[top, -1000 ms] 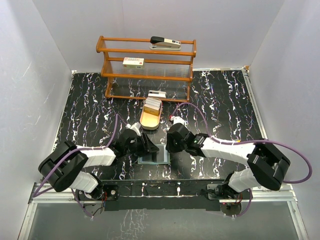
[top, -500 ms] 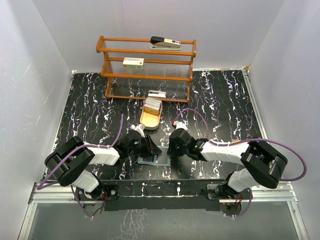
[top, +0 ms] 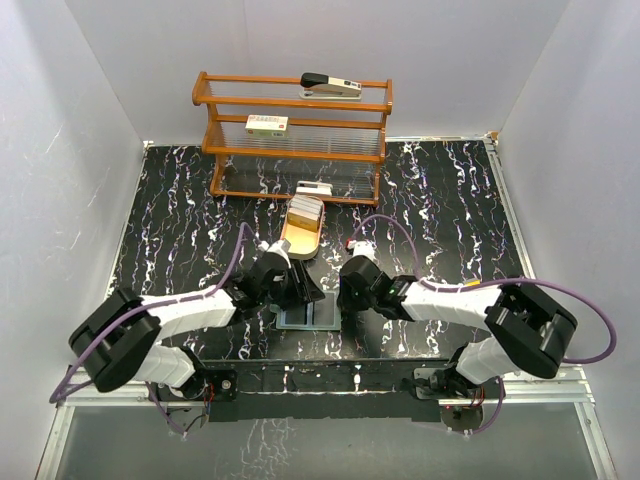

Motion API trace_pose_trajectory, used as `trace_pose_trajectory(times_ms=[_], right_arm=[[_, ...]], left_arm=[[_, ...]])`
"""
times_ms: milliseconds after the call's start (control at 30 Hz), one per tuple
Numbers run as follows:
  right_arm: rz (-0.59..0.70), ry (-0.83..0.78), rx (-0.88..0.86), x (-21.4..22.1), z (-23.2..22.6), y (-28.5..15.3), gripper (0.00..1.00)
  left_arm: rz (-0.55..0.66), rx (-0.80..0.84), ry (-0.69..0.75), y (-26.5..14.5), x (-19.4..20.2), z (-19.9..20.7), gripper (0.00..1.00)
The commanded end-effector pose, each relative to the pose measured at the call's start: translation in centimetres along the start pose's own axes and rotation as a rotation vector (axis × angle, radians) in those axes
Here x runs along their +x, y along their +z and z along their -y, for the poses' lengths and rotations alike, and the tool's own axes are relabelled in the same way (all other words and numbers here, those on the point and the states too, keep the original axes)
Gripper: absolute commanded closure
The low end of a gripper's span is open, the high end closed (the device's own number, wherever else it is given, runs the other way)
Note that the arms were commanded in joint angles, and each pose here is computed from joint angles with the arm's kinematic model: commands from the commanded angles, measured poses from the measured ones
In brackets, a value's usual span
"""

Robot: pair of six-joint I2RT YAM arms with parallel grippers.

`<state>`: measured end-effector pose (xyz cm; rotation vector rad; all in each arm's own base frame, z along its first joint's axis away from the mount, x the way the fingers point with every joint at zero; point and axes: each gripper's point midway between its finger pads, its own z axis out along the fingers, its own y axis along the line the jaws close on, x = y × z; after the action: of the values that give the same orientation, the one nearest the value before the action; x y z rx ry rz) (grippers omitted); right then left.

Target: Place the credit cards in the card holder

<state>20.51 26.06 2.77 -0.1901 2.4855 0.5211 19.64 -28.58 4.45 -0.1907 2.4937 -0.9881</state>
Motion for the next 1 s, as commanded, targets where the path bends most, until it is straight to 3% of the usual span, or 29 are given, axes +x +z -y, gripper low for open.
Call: trace_pose_trajectory(times_ms=[0,400,567,967], right_arm=[[0.081,-0.005,-0.011,-3.5,-1.6,-1.7,0.81],[0.092,0.087,-0.206,-5.7,-8.0,-3.7,0.77],[0.079,0.096,-0.225,-5.8,-9.6,-2.7,0.76],[-0.007,0.076,-0.197,-3.2,-10.6,1.1,0.79]], left_arm=[[0.039,-0.098,0.019,-2.1,-1.9,-0.7,0.49],[0.023,-0.177,-0.042,-6.3,-5.1,-4.3,0.49],[-0.023,-0.070,-0.098,-6.2,-4.3,-3.8,0.49],[-0.040,-0.028,-0.152,-5.9,-3.8,-4.7,0.48]])
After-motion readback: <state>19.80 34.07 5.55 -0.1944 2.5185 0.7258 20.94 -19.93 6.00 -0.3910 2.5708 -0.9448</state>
